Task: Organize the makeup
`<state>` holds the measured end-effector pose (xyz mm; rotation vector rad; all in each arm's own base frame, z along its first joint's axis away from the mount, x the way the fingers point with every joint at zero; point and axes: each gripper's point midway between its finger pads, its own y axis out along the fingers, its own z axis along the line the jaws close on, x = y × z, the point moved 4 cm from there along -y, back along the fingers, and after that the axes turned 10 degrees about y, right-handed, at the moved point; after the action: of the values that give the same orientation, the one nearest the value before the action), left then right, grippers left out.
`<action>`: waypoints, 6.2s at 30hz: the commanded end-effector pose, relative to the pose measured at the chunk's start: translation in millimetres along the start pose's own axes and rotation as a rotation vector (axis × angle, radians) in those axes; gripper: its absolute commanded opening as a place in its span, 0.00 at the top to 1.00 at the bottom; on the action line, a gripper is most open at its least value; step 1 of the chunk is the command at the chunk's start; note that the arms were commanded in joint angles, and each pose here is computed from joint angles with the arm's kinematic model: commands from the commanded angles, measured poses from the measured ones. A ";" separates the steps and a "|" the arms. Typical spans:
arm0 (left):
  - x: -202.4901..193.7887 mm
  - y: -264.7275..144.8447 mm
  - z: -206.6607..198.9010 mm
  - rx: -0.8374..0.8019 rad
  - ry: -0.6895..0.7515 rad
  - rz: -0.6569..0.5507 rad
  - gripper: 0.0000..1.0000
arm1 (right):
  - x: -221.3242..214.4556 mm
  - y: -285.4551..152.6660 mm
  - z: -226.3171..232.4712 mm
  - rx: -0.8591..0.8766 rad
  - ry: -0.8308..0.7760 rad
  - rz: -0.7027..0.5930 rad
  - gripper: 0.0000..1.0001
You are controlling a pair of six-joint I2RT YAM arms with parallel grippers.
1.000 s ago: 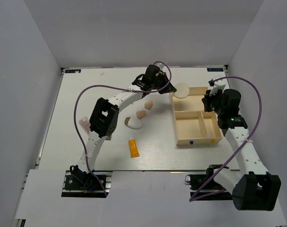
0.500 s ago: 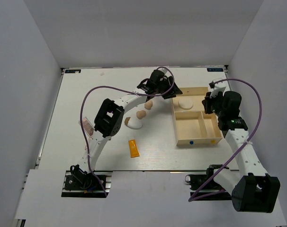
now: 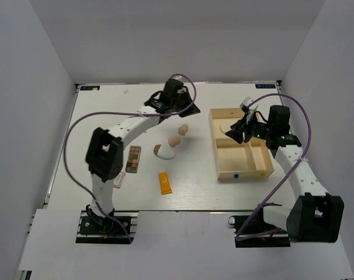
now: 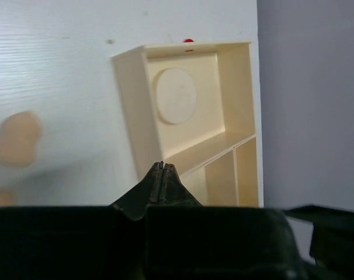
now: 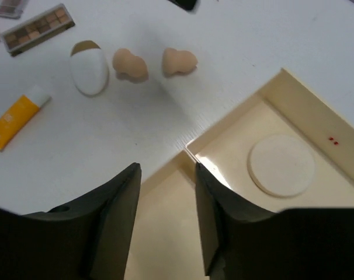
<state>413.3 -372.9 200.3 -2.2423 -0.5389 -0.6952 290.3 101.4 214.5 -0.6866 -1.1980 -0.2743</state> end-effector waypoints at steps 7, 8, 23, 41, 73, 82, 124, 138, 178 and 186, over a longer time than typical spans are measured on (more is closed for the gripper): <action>-8.3 -147.2 67.3 0.318 -0.019 -0.106 1.00 | 20.1 66.0 5.2 0.157 -0.081 0.072 0.63; -12.9 -155.0 72.9 0.335 -0.029 -0.103 0.88 | 19.8 76.8 9.2 0.166 -0.080 0.091 0.57; -85.3 -245.5 85.3 0.304 -0.055 -0.151 0.34 | 4.4 235.0 1.5 0.040 -0.082 0.317 0.22; -87.9 -212.4 75.8 0.193 -0.044 -0.084 0.34 | -60.0 264.6 2.9 -0.004 -0.113 0.497 0.75; -54.7 -53.8 129.2 0.420 0.156 0.218 0.44 | 35.0 92.9 -58.7 -0.377 -0.073 0.278 1.00; -68.1 -43.0 143.6 0.469 0.222 0.327 0.45 | 5.1 66.3 -86.3 -0.405 0.034 0.339 0.20; -2.2 -9.3 -28.2 -0.216 0.164 0.040 1.00 | 31.1 2.7 -69.2 -0.348 0.190 0.073 0.20; -17.2 65.7 -68.3 -0.370 0.036 0.043 0.66 | 21.0 -14.5 -69.8 -0.379 0.181 0.056 0.19; -85.9 -303.9 97.6 0.459 -0.046 -0.283 0.14 | -61.7 185.9 112.0 0.211 -0.094 0.477 0.11; -106.3 -334.3 105.4 0.496 -0.105 -0.306 0.13 | -80.4 236.8 127.5 0.203 -0.139 0.560 0.11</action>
<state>186.3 -102.6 260.6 -1.8052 -1.0351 -0.6135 284.7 334.8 79.5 -0.8185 -1.0790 0.3823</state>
